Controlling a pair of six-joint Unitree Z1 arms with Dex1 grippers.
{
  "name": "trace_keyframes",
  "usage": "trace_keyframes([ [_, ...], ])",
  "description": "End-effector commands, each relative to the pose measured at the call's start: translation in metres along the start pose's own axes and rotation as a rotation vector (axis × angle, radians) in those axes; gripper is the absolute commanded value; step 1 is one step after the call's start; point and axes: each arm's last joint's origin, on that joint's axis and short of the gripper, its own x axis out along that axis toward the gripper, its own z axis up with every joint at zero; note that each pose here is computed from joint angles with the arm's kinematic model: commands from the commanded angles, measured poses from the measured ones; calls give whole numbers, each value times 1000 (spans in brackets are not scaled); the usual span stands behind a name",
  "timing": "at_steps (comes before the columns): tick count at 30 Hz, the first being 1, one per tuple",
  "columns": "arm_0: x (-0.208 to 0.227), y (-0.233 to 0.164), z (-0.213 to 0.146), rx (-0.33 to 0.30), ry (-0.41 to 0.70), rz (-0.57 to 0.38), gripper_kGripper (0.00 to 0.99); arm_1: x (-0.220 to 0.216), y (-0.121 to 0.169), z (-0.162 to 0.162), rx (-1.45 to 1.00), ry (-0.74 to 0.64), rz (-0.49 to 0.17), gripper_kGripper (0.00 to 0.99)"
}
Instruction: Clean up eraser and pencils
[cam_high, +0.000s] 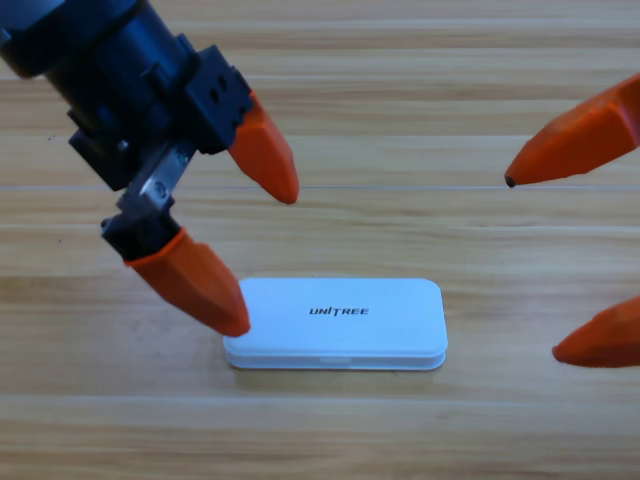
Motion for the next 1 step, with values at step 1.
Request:
trace_keyframes([
  [1, 5, -6, 1, 0, 38, 6, 990, -1, -1, -10, 21, 8, -11, 943],
])
